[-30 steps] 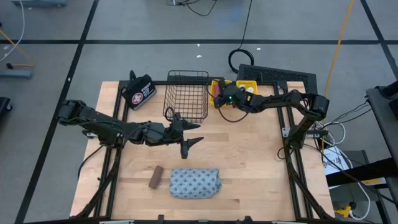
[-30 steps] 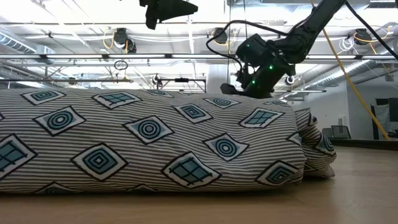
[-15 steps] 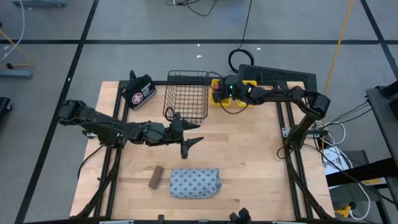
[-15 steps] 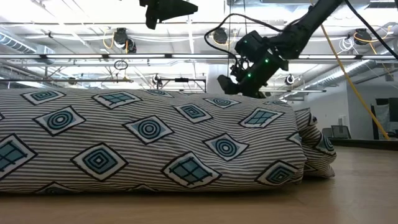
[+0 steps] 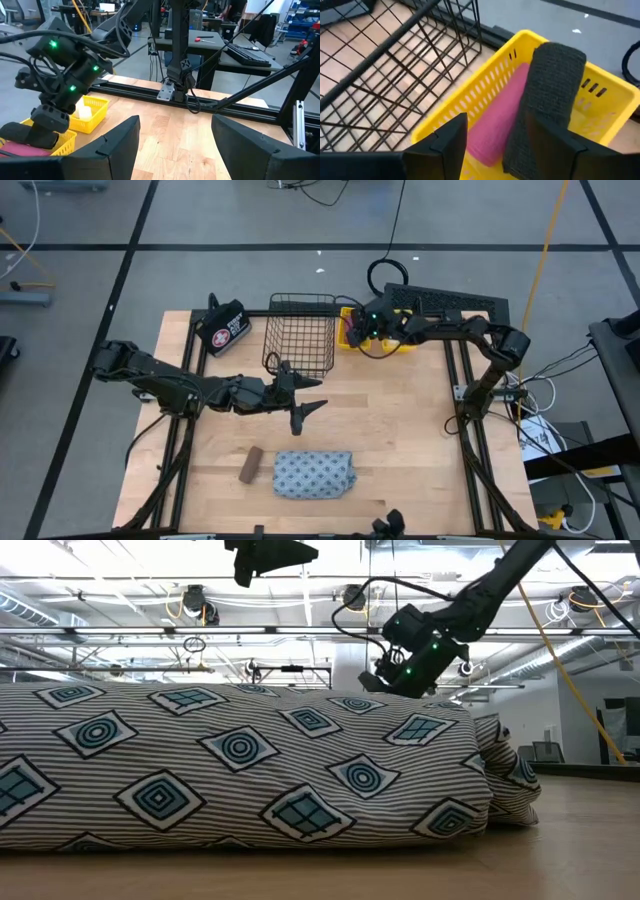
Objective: Pick & Place Medicine items
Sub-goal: Put the black bandage into the left yellow basket, then put the brown bandage into the left yellow basket
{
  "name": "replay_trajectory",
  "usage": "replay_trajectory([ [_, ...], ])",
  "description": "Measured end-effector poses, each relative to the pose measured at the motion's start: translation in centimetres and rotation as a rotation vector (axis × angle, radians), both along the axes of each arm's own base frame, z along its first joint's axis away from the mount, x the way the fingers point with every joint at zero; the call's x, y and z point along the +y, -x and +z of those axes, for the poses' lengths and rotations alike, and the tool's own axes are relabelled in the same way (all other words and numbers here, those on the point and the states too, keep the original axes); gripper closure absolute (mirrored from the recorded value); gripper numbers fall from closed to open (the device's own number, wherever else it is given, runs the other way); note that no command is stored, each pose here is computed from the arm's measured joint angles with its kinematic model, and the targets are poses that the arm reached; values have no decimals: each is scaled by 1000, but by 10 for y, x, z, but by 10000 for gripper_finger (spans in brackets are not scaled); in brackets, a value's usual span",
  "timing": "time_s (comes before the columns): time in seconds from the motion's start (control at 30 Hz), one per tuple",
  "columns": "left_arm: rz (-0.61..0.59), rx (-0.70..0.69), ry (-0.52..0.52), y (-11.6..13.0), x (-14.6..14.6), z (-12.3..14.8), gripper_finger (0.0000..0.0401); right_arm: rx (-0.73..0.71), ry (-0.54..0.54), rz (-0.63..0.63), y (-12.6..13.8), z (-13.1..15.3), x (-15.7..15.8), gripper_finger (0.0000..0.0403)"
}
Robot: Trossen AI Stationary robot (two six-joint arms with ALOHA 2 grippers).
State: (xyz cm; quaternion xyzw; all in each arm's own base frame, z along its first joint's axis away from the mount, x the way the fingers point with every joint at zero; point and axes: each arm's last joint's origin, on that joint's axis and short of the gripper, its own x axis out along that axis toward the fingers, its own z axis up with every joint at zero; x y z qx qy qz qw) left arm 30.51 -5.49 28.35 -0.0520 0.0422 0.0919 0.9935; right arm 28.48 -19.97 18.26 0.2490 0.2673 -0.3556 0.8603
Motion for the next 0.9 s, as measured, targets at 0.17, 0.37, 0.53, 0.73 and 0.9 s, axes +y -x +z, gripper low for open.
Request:
replay_trajectory([
  [0.17,0,-1,5,0,0,0,146,21,-16,-3,5,-9,3,217],
  [0.37,1,-1,5,0,0,0,146,48,-118,-2,10,-16,8,218],
  [0.53,0,-1,5,0,0,0,146,43,-162,42,9,-17,11,218],
  [0.73,1,-1,4,0,0,0,146,-7,-121,50,9,-5,11,222],
  [0.9,0,-1,4,0,0,0,146,-68,-70,75,10,15,16,223],
])
